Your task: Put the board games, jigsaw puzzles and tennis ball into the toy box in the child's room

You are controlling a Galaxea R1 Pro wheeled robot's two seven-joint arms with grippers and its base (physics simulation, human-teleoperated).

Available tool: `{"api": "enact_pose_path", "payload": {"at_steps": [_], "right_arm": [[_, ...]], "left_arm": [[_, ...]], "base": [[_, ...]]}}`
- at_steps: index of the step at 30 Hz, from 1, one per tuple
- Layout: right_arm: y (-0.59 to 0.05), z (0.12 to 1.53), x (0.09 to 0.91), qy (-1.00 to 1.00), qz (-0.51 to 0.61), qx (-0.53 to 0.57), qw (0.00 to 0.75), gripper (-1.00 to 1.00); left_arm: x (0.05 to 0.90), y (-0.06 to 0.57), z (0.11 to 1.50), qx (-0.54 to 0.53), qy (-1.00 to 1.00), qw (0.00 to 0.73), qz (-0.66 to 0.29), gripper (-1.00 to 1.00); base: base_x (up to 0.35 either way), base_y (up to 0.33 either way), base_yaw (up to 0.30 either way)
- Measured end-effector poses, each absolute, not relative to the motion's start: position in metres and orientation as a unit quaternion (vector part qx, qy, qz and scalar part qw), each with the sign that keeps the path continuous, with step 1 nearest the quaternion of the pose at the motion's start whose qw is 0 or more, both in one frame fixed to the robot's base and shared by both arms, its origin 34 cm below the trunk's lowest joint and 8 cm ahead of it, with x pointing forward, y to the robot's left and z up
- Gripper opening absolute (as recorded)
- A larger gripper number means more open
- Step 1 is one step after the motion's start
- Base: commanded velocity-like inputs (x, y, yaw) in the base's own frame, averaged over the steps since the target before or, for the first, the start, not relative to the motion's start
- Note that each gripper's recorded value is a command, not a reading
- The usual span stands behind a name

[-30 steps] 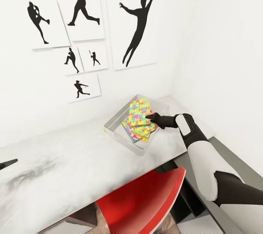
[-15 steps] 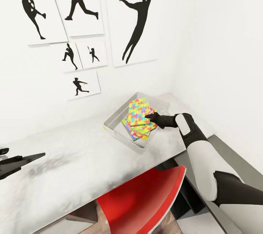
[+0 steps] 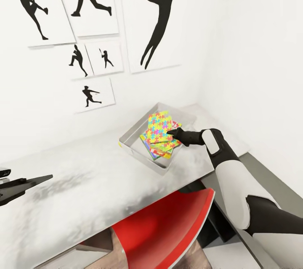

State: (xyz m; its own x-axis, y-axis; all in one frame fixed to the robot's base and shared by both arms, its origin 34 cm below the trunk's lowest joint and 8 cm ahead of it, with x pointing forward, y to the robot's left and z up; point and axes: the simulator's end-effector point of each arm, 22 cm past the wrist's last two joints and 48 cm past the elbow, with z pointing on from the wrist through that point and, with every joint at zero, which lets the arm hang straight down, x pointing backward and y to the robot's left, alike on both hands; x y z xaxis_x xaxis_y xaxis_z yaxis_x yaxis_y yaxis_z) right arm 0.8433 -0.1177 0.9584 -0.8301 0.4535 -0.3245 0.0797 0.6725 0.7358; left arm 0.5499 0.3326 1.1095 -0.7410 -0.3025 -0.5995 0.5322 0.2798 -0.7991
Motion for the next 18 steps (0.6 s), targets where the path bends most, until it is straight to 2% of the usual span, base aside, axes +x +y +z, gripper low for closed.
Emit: {"api": "enact_pose_path", "payload": {"at_steps": [18], "right_arm": [[-0.117,0.976,0.871,0.876,0.376,0.144,0.266,-1.0]], "left_arm": [[0.553,0.332,1.096,0.07,0.724,0.34,-0.596,1.0]], "base": [[0.033,0.0,0.0]]}}
